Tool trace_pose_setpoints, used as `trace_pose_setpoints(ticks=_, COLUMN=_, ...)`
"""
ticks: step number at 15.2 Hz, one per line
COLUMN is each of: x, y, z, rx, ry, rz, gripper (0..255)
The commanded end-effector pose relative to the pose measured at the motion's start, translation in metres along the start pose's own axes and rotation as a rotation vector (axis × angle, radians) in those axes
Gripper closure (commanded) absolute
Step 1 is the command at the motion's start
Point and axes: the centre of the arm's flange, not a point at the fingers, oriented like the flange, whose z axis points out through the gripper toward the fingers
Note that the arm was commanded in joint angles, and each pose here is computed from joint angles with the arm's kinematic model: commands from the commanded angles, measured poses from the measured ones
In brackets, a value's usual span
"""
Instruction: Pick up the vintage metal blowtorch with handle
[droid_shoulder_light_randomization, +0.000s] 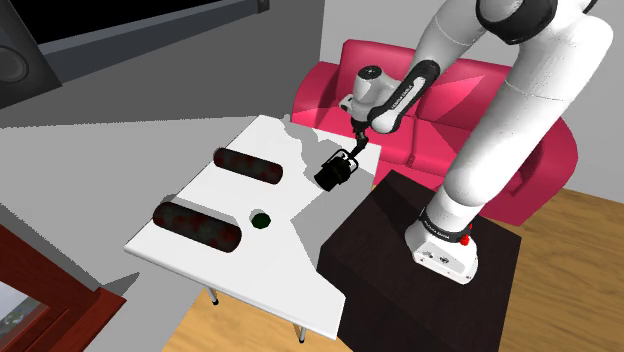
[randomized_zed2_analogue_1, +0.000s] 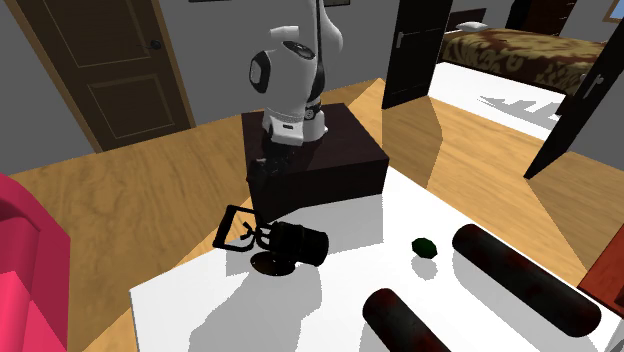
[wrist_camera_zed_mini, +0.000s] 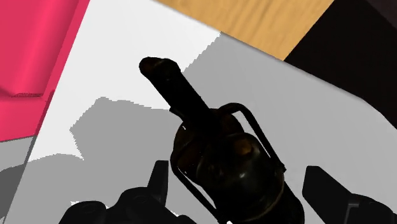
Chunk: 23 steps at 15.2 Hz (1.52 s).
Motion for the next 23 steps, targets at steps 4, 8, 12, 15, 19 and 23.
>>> trace_pose_setpoints(ticks=4, x=0.001, y=0.015, z=0.059, rx=-0.026, ry=-0.014, rz=-0.135, gripper=0)
trace_pose_setpoints(ticks=8, x=0.004, y=0.009, z=0.079, rx=-0.026, ry=-0.014, rz=-0.135, gripper=0)
trace_pose_setpoints(ticks=12, x=0.007, y=0.004, z=0.097, rx=-0.026, ry=-0.014, rz=-0.135, gripper=0)
trace_pose_setpoints(ticks=15, x=0.007, y=0.004, z=0.097, rx=-0.026, ry=-0.014, rz=-0.135, gripper=255)
trace_pose_setpoints(ticks=19, x=0.007, y=0.004, z=0.097, rx=-0.026, ry=-0.014, rz=-0.135, gripper=255)
trace_pose_setpoints(ticks=23, x=0.007, y=0.004, z=0.097, rx=-0.026, ry=-0.014, rz=-0.135, gripper=255)
